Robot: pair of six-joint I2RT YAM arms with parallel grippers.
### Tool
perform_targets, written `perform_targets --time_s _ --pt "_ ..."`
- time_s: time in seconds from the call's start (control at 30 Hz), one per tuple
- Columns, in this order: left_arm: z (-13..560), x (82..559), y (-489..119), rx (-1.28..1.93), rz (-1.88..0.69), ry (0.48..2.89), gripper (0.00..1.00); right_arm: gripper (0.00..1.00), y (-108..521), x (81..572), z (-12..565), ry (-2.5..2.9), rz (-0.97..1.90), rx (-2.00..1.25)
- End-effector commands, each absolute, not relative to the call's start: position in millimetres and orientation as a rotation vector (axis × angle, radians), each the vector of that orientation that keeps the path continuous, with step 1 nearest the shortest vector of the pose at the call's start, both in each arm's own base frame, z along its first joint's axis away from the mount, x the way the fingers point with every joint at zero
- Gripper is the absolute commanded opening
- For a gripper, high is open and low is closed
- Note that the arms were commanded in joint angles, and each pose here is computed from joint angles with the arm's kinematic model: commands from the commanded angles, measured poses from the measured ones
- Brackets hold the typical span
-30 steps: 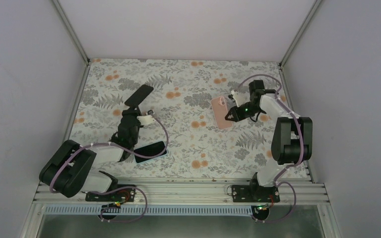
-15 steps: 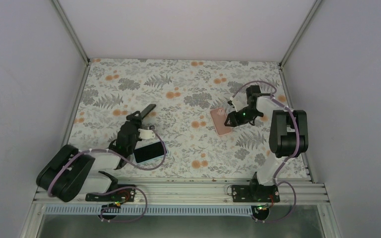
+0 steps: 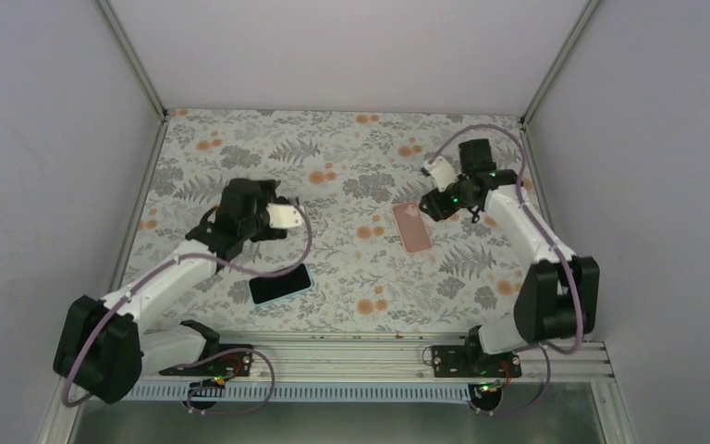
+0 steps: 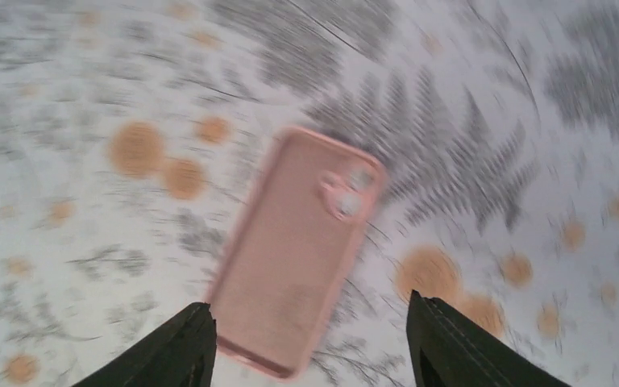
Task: Take the phone out of the phone case
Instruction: Place the phone at the center of the board, then pick up the phone at the center of the board.
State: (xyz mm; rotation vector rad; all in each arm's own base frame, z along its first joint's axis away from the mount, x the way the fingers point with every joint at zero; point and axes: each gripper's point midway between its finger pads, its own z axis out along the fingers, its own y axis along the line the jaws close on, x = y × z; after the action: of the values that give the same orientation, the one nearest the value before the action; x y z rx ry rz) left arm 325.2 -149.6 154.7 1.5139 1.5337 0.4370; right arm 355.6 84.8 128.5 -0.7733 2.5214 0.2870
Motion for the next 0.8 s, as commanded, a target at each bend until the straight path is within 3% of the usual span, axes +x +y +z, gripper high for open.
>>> perform_targets --time_s 0.0,0.07,0.17,0.23,0.53,0.77 --pt "146 317 -169 1.56 0.08 1.745 0.88 0.56 152 308 161 2.29 0.304 -1.205" --pt "142 321 -177 1.577 -0.023 1.801 0.67 0.4 183 275 161 2.199 0.359 -1.375" --pt "123 326 -184 1.613 -0.123 1.874 0.18 0.17 225 225 155 2.076 0.477 -1.602" --pt "110 326 -187 1.65 -0.183 1.927 0.03 0.06 251 189 146 2.013 0.543 -1.761" --pt "51 311 -185 1.755 -0.36 2.137 0.02 0.04 310 125 107 1.863 0.645 -2.163" --pt "26 291 -178 1.813 -0.433 2.233 0.02 0.04 360 107 78 1.739 0.658 -2.318"
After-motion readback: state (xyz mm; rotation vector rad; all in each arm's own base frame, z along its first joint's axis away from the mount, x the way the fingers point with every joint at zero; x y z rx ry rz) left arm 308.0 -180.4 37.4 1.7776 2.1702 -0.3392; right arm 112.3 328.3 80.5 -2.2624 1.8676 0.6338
